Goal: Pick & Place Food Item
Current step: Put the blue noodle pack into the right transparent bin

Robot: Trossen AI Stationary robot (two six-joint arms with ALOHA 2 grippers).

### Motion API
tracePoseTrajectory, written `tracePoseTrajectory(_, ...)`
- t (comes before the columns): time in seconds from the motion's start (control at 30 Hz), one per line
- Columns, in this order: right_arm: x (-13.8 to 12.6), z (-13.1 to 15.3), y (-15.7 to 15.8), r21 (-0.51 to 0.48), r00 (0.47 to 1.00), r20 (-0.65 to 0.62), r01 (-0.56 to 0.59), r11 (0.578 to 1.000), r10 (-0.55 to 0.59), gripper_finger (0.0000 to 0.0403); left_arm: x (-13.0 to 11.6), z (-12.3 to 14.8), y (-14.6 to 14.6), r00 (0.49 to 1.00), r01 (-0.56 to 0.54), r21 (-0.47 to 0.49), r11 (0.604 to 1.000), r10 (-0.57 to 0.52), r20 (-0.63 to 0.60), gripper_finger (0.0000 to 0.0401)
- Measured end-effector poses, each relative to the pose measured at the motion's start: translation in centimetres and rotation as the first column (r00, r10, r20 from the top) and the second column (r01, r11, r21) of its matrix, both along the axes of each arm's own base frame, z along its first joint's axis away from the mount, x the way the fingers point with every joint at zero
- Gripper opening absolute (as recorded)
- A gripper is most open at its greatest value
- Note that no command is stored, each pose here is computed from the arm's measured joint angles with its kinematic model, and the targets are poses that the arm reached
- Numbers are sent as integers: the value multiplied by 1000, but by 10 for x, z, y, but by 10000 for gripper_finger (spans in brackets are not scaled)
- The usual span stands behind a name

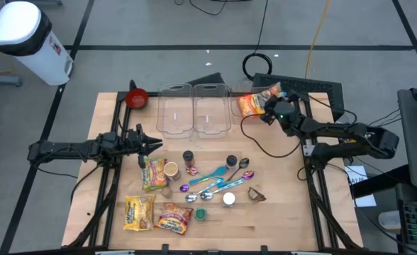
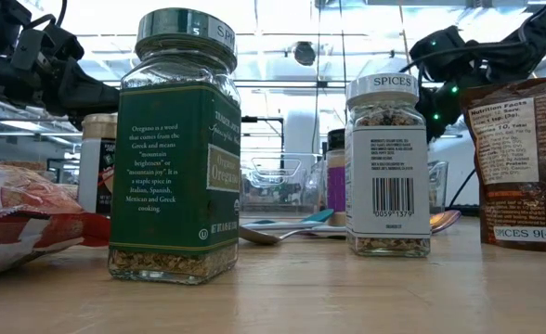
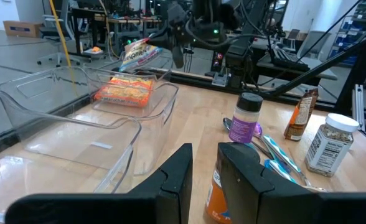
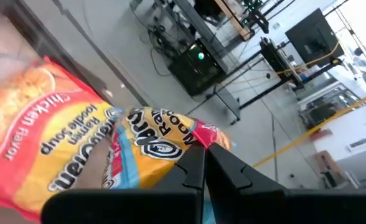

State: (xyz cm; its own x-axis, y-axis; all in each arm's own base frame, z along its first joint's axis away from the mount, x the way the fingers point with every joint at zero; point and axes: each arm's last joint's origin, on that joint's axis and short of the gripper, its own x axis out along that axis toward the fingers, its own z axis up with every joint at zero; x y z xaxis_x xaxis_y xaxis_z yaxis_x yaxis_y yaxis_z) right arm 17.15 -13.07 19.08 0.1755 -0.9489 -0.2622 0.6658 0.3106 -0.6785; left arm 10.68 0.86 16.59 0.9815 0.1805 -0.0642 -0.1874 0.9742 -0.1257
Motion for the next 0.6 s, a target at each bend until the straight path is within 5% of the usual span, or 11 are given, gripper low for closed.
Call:
tracePoseTrajectory(0.27,0,-4,0,11,998,-68,-3,1000,3,0,0,0,0,1000,0,0,1000,0,0,81)
tracePoseTrajectory(0.43,-2,-12,3,81,980,-181,-67,994,81,0,0,0,0,1000,0,0,1000,0,0,81)
tracePoseTrajectory(0.6,1,-12,4,117,970,-142,-179,977,195,0,0,0,0,1000,0,0,1000,0,0,81)
